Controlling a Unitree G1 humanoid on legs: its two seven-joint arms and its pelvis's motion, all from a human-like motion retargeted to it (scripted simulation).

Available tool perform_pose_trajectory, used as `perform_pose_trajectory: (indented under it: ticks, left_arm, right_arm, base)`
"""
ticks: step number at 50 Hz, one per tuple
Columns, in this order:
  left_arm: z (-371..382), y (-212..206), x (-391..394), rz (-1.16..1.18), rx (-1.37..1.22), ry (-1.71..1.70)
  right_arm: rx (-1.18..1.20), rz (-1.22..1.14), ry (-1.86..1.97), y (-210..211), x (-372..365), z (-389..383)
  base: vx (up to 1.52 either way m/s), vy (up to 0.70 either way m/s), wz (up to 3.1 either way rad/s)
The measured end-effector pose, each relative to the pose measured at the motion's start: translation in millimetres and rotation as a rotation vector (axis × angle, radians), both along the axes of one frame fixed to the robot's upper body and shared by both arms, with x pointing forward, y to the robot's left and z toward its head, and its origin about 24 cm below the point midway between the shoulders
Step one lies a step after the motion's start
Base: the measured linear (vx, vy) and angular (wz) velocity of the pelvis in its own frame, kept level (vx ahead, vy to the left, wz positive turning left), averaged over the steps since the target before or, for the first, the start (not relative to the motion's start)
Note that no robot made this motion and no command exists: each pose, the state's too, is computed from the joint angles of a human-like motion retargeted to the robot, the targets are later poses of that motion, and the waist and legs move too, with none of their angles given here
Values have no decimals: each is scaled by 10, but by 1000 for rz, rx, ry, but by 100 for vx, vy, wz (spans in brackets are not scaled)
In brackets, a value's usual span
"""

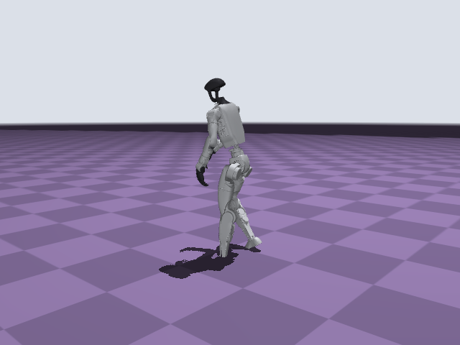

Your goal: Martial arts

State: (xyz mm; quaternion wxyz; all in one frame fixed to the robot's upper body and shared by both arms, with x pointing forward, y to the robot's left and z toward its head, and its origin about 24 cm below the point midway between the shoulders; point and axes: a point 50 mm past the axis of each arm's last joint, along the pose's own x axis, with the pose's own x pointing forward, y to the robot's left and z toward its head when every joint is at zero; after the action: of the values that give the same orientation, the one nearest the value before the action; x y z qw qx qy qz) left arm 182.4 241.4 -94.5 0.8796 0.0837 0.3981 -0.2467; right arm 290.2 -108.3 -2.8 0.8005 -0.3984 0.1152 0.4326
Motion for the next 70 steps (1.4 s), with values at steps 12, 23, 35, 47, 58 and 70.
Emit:
perform_pose_trajectory:
  ticks: [12, 23, 35, 47, 58, 70]
  left_arm:
    - [1768, -851, 430, -408, -394, -757]
    - [2050, -999, 350, -538, -327, -896]
    - [1987, -904, 242, -660, -135, -891]
    - [1962, -880, 170, -693, -44, -920]
    - [1974, -790, 193, -665, 27, -948]
    - [1817, -861, 225, -694, -6, -860]
  right_arm:
    - [372, 356, -337, 402, -286, 1400]
    - [486, 513, -341, 687, -443, 1705]
    - [379, 605, -295, 762, -481, 1618]
    - [276, 626, -296, 730, -472, 1517]
    - [243, 660, -371, 853, -499, 1536]
    - [73, 698, -269, 891, -457, 1197]
  base:
    - [2, 5, 38]
    - [3, 6, 21]
    - [1, 12, 5]
    - [-6, 1, 51]
    - [0, -3, -5]
    - [3, -10, -12]
